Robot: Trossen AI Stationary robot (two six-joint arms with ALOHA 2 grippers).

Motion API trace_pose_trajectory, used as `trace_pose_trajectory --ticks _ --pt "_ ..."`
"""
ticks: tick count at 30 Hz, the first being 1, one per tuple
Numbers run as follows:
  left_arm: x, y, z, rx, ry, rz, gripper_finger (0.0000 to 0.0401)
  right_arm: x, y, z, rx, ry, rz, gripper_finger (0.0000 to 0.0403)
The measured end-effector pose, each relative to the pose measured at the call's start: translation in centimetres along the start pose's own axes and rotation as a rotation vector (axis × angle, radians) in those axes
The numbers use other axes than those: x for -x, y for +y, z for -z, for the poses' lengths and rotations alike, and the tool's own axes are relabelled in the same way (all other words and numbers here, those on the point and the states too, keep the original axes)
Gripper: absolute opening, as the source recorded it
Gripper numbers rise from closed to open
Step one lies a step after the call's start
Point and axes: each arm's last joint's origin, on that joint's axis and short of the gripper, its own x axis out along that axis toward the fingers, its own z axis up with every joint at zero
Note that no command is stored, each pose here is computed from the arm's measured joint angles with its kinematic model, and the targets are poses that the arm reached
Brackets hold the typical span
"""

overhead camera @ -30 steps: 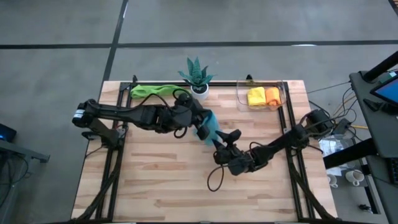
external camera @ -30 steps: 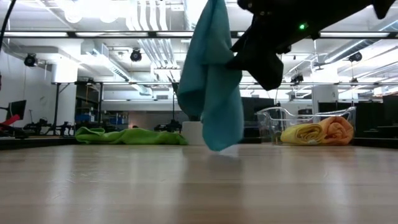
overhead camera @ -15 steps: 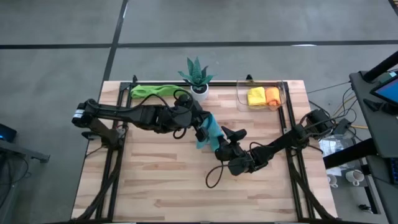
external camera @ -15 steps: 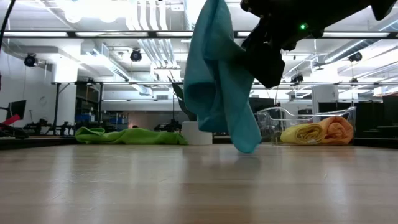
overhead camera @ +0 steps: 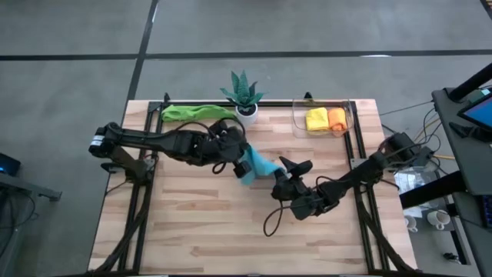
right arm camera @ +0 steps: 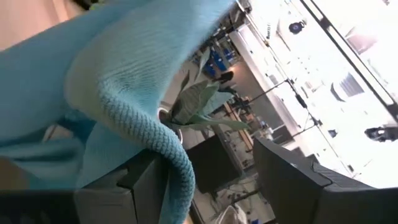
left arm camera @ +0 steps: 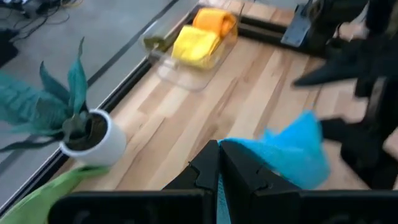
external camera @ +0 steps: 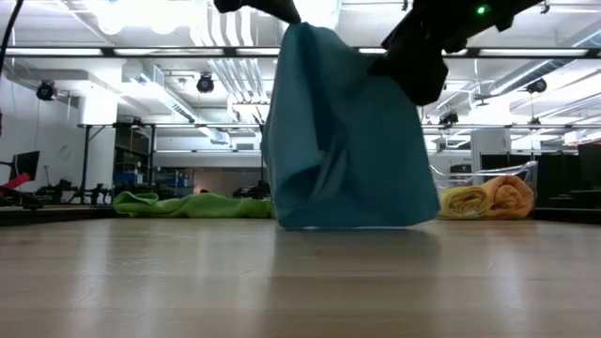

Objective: Roll microfiber towels into tight, uniform cylinder then place into a basket
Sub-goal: Fold the blue microfiber cloth

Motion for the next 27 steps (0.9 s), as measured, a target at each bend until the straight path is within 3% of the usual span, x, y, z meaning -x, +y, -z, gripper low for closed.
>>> trace_pose_trajectory --ticks 19,22,27 --pt "-2.6 0.0 5.7 -0.017 0.245 -0.036 0.0 0.5 -3.9 3.6 -0.286 -0.009 -0.01 0.0226" --pt "-3.5 -0.2 6.7 -0.01 0.238 -0.03 0.0 0.6 -4.1 4.1 -0.327 -0.027 -0.05 0.0226" --pt "-5.1 -0.4 8.9 -0.001 0.23 -0.019 0.0 0.0 -3.8 5.1 -0.449 -0.069 -0.22 0.0226"
